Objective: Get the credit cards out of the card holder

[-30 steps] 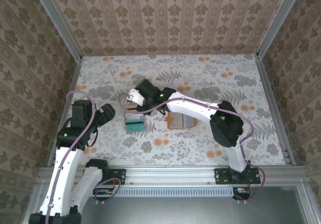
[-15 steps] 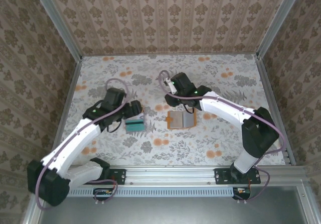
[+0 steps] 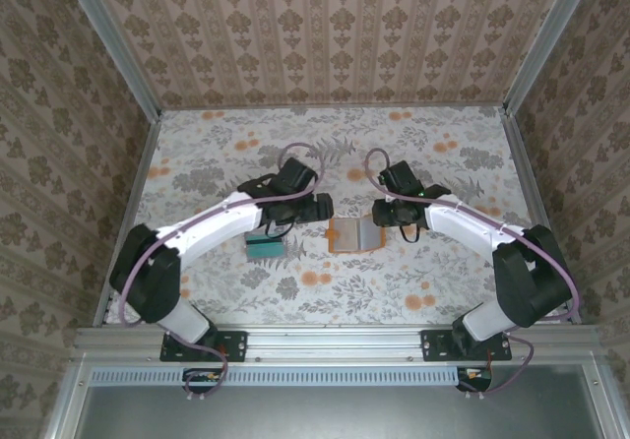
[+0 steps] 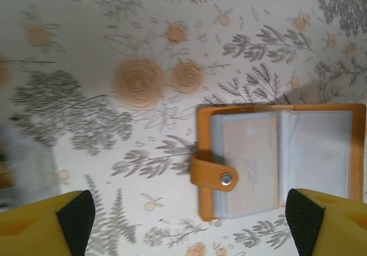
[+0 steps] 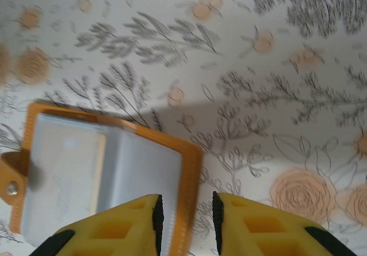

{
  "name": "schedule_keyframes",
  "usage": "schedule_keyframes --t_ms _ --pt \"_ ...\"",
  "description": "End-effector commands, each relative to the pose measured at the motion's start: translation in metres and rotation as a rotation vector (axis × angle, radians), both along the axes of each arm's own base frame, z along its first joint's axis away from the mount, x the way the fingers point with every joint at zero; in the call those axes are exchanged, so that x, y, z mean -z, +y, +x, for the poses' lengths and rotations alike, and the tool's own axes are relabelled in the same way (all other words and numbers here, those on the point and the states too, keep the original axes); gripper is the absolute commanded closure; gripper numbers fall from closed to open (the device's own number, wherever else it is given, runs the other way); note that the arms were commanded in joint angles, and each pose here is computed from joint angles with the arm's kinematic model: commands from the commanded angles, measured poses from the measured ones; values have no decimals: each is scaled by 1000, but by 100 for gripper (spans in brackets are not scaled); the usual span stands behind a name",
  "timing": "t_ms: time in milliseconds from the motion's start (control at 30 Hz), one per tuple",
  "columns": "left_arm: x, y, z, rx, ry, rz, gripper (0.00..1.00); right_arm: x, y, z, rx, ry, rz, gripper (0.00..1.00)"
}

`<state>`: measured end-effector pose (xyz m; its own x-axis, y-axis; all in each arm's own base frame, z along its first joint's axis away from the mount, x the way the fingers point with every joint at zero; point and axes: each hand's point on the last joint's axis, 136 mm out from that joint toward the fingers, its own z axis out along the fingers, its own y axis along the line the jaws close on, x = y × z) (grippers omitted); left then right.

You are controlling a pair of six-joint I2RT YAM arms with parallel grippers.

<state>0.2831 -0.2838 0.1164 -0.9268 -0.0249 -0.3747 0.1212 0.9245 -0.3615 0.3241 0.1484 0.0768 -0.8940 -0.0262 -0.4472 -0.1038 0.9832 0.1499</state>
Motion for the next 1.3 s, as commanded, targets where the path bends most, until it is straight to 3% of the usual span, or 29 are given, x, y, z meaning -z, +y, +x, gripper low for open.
schedule_keyframes --t_ms 0,533,900,1267 --pt "8 -22 -2 52 63 -35 18 11 -1 -13 20 62 35 68" --pt "45 -72 -20 238 229 -45 50 43 -2 -36 58 174 73 73" --pt "49 -102 -40 397 260 -39 51 51 0 -35 70 193 81 90" --pt "74 -73 -50 322 337 66 53 47 0 -28 96 176 84 90"
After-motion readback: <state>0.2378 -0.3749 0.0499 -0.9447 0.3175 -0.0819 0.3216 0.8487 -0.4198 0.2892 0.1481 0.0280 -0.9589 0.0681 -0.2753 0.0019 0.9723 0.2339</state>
